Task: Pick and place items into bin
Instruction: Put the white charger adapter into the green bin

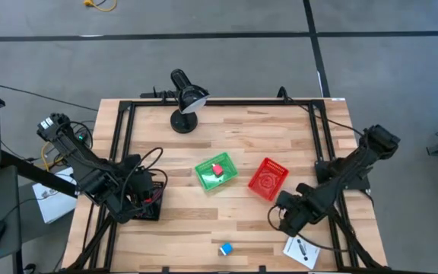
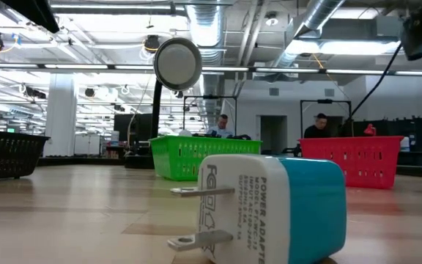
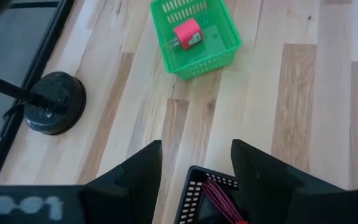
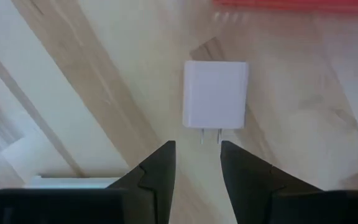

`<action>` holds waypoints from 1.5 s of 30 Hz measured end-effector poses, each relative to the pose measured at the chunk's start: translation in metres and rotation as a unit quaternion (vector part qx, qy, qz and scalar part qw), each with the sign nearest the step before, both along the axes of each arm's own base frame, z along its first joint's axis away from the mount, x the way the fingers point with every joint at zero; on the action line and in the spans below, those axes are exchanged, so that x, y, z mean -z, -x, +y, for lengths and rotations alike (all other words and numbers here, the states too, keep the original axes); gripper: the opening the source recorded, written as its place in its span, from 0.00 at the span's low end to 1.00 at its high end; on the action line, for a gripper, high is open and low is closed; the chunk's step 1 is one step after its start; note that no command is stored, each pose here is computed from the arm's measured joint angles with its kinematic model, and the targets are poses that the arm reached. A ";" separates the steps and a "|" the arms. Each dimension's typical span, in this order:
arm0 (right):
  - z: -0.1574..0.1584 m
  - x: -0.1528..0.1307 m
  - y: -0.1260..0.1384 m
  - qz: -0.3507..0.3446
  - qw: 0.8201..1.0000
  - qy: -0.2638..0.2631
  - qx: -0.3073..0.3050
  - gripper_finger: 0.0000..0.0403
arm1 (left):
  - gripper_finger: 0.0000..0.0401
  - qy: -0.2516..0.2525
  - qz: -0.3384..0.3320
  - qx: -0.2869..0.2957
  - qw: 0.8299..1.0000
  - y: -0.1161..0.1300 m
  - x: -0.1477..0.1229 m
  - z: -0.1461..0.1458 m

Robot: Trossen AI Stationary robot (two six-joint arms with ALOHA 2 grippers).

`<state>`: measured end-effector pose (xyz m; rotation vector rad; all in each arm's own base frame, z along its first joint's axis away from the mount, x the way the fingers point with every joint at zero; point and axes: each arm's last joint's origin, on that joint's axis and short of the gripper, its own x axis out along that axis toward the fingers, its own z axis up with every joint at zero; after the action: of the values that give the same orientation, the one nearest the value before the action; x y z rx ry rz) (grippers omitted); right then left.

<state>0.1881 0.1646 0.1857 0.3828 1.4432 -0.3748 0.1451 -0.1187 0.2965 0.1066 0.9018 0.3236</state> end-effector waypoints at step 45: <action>-0.012 0.043 -0.041 0.062 0.996 0.017 -0.067 0.61 | 0.46 0.008 0.003 0.004 1.000 -0.001 0.000 -0.001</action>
<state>0.2295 0.1523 0.1425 0.2372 1.5721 -0.3180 0.1456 -0.1196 0.2964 0.0966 0.9089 0.3095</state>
